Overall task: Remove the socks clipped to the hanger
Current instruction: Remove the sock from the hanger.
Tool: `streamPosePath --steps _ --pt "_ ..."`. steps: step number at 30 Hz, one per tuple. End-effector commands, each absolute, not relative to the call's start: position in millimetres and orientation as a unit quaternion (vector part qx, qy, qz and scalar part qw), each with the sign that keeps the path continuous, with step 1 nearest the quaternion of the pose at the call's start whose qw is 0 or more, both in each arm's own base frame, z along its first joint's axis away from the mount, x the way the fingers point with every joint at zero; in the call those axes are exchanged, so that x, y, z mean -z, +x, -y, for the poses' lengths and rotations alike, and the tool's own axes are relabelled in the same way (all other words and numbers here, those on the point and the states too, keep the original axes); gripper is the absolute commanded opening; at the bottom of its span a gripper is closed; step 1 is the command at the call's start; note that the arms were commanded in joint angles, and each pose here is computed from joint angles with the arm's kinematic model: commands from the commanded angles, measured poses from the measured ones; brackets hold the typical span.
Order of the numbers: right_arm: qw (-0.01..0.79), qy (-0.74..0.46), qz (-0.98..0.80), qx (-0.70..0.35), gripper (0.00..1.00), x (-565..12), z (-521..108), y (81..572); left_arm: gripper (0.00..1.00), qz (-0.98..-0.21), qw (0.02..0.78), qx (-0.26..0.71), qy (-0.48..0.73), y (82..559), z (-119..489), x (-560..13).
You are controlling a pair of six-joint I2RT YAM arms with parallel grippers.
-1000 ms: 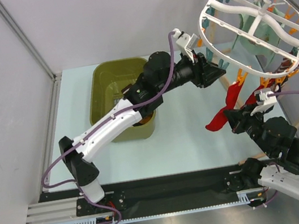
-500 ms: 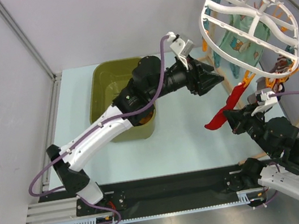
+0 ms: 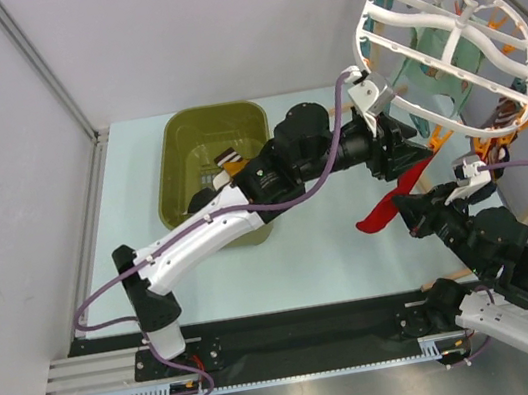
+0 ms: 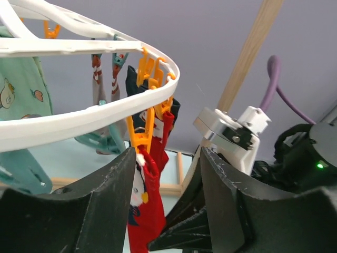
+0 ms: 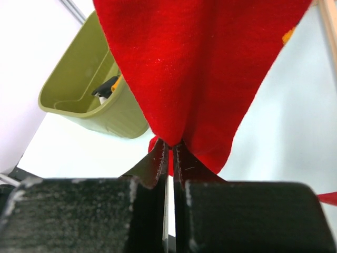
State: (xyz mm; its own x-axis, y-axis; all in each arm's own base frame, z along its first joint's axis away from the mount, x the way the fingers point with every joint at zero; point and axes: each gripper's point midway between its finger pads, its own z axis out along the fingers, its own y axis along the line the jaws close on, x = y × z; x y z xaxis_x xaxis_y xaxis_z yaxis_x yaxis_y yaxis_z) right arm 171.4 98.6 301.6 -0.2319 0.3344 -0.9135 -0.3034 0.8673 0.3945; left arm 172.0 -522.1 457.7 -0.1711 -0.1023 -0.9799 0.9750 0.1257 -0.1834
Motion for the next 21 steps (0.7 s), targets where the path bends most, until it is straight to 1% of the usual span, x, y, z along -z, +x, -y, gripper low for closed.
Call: streamPosePath --steps 1,5,14,21 --pt "0.626 0.014 -0.726 -0.284 0.0 -313.5 -103.7 169.7 0.55 -0.521 0.53 0.539 0.397 174.6 526.7 -479.7" --pt "0.631 0.016 -0.72 -0.288 0.0 -317.4 -101.1 167.3 0.54 -0.523 0.532 0.531 0.402 181.9 536.2 -476.3" --pt "0.63 0.011 -0.718 -0.294 0.0 -318.8 -102.5 165.2 0.57 -0.537 0.532 0.525 0.391 203.6 551.2 -469.4" --pt "0.631 0.008 -0.715 -0.3 0.0 -321.7 -104.5 164.7 0.56 -0.542 0.533 0.52 0.39 208.8 554.5 -463.2"
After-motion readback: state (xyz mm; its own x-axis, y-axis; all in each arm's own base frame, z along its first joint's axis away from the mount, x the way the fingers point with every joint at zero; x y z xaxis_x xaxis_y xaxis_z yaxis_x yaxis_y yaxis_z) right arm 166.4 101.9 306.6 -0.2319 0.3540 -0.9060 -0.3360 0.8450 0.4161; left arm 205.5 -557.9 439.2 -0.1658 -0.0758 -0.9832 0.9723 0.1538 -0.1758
